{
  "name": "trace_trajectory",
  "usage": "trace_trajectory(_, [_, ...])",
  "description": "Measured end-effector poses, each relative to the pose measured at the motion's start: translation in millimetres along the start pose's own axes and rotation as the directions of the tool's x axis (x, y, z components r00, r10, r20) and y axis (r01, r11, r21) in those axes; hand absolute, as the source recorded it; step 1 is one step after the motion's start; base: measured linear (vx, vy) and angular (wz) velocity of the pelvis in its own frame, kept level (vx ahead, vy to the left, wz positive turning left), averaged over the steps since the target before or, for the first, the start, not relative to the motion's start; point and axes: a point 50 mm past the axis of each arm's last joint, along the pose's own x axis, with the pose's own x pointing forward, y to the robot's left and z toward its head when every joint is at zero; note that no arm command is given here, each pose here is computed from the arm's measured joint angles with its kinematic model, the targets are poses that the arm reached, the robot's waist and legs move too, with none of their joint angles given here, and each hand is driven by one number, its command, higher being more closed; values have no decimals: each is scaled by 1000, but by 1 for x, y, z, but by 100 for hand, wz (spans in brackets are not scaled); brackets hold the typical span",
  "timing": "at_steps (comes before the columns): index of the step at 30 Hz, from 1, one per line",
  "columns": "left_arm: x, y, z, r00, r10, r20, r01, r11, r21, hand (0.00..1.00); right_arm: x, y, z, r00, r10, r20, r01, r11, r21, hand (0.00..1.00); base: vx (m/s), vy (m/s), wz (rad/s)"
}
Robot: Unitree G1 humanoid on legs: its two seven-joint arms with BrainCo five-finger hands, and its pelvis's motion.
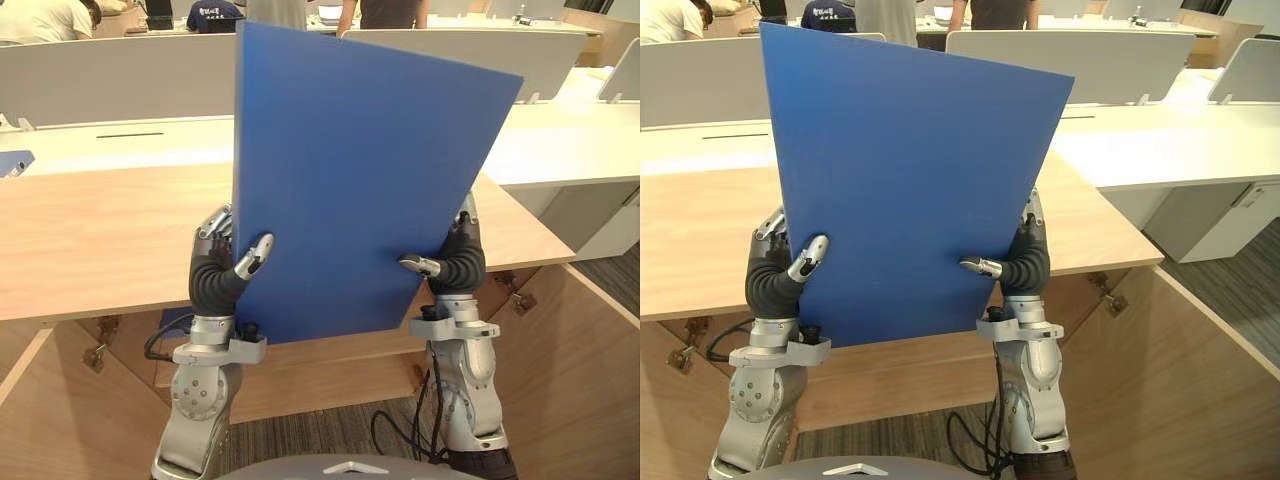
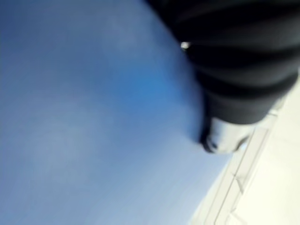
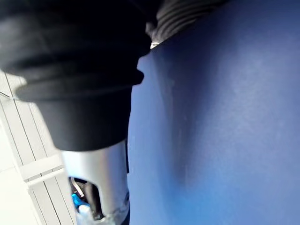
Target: Walk over to the cabinet, pick up the folder, carry it to the office cabinet, place the folder inside the office cabinet, then close the office cabinet door
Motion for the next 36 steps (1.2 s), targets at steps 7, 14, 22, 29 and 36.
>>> trace_trajectory(7, [-1,3,-1,999,-53,-6,53,998,42,100,-8,-8,-23,989,50,-141,-44,998,46,100,-9,-1,2])
trace_trajectory(14, [0,6,-1,996,-87,-8,87,994,64,100,-15,-12,-37,967,103,-232,-82,992,96,100,-22,-6,9])
trace_trajectory(22, [0,12,-2,995,-98,-22,100,990,98,100,-21,-12,-50,950,117,-289,-84,988,126,100,-32,4,1])
trace_trajectory(29, [-1,12,-6,996,-81,-35,84,994,73,0,-23,-12,-51,951,91,-295,-55,990,129,100,-16,3,1])
trace_trajectory(36, [-3,15,-9,998,-33,-51,34,999,38,0,-25,-12,-52,955,54,-291,-21,993,114,100,9,-3,5])
